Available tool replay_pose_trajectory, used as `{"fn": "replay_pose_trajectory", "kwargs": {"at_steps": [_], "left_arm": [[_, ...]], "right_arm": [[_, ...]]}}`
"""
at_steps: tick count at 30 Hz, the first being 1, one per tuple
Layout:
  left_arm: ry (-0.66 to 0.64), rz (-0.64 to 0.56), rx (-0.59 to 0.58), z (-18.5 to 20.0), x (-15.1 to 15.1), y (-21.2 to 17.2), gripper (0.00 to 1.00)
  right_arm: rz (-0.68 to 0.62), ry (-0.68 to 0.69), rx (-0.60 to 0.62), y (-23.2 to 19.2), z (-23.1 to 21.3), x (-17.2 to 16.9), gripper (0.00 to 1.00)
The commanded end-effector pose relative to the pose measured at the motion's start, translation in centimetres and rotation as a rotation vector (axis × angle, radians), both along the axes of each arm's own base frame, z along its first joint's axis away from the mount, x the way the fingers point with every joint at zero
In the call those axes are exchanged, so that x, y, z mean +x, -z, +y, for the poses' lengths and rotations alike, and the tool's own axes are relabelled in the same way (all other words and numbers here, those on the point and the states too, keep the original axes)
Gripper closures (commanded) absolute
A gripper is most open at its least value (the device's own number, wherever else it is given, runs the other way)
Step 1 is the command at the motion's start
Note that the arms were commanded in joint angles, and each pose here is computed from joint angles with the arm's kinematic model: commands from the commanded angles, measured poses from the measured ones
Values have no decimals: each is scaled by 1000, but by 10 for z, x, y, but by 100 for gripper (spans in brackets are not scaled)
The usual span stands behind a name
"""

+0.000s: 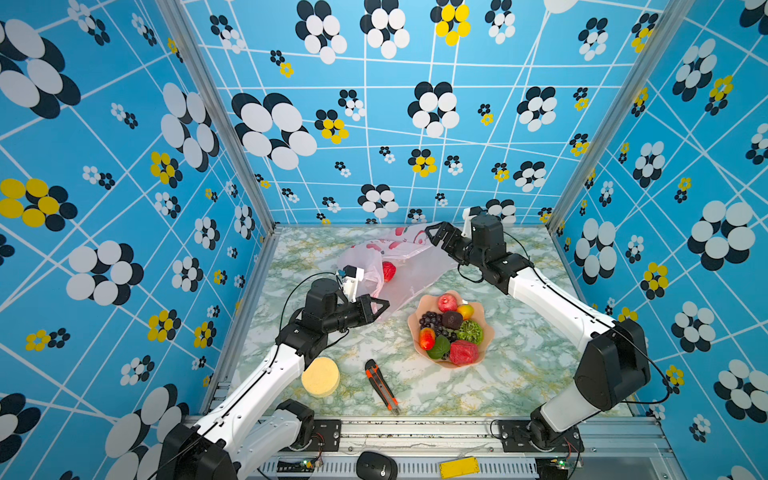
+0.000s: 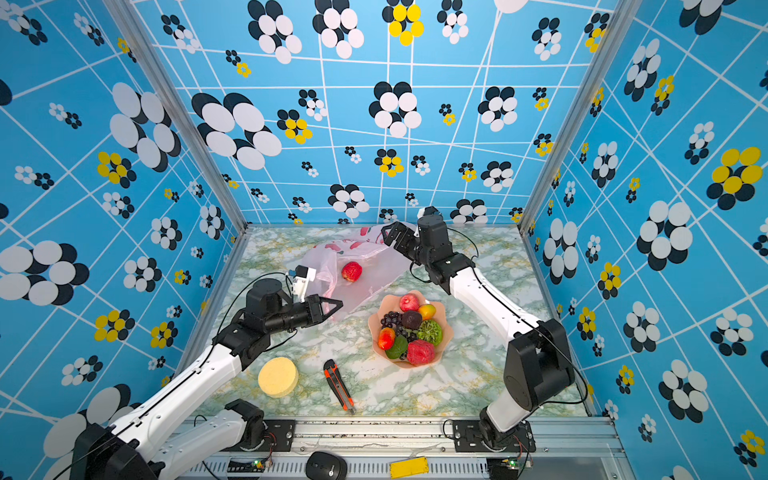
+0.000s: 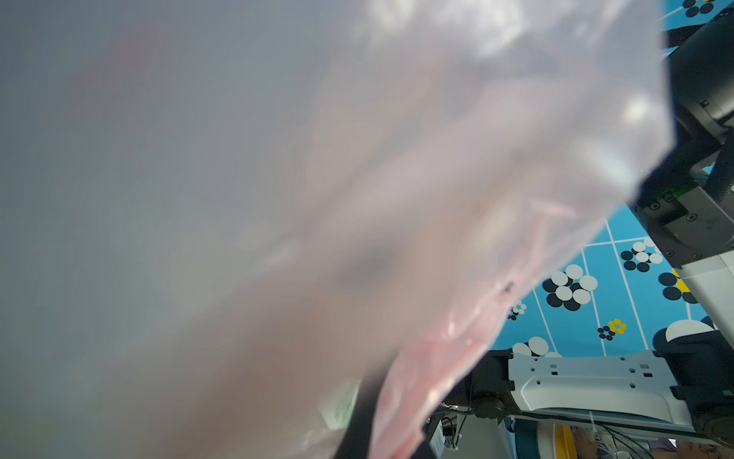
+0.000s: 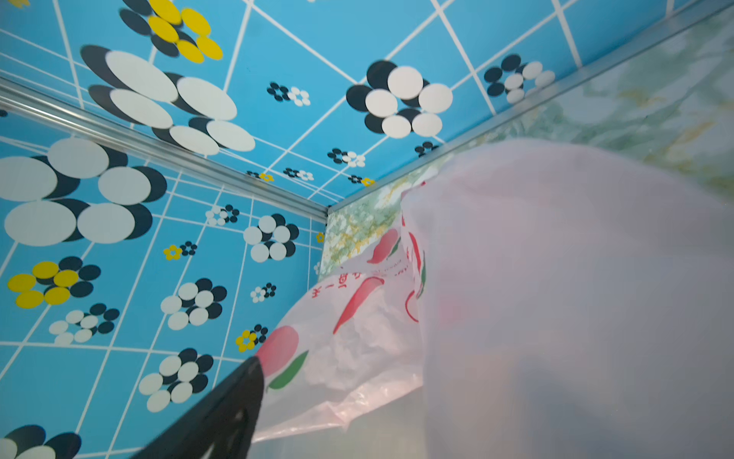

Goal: Place the fruits into the plastic bag
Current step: 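Move the right gripper back down over the fruit bowl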

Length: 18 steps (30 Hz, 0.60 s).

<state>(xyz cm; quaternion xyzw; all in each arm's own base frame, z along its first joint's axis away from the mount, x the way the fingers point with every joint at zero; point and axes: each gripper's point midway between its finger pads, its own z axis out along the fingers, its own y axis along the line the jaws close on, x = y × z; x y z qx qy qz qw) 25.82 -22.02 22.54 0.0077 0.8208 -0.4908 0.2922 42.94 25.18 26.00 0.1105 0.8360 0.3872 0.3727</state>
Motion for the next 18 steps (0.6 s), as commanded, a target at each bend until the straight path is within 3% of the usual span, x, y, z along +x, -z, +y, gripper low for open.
{"fn": "replay_pose_trajectory", "kwargs": {"at_steps": [1, 12, 18], "left_arm": [[-53, -19, 57, 10, 2, -4, 100], [-67, -12, 21, 6, 4, -2, 100], [-55, -11, 18, -1, 5, -1, 100]], "right_arm": [[66, -122, -28, 5, 3, -43, 1], [138, -363, -357, 20, -24, -135, 4], [128, -455, -309, 20, -20, -160, 6]]}}
